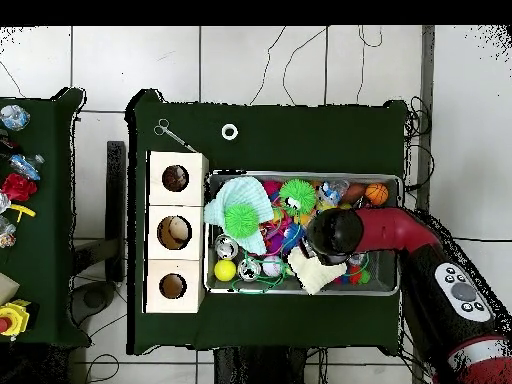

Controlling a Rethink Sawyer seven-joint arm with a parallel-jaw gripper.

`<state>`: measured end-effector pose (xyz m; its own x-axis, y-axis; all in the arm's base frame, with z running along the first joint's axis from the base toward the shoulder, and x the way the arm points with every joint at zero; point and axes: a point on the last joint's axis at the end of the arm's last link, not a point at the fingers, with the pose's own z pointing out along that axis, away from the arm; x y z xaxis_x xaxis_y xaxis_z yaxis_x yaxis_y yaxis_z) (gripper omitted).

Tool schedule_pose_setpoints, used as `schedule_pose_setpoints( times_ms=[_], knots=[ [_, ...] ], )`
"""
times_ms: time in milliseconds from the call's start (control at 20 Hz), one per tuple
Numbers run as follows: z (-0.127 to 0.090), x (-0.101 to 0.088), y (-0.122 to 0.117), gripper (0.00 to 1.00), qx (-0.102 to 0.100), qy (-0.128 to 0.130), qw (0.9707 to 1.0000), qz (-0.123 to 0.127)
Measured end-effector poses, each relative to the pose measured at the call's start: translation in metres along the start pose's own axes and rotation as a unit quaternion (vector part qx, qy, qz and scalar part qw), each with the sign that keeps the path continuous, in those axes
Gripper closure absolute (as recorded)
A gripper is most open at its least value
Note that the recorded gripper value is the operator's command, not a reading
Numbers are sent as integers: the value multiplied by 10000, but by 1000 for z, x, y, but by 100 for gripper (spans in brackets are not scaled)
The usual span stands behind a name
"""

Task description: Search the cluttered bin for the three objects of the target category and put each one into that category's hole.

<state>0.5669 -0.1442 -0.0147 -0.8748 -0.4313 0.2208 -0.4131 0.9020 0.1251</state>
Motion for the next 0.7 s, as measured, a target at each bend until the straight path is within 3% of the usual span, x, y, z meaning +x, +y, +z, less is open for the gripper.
schedule_pose_setpoints(
  times_ms=[150, 200, 400, 550, 700],
  knots=[
    [-17, -3, -4, 100, 101, -39, 9999, 28],
    [-35, -8, -4, 100, 170, -53, 9998, 60],
    [-64, -16, 0, 100, 194, -26, 9997, 117],
    [-106, -31, 12, 100, 188, 55, 9997, 172],
    [-129, -41, 22, 100, 204, 66, 9996, 168]
  ],
)
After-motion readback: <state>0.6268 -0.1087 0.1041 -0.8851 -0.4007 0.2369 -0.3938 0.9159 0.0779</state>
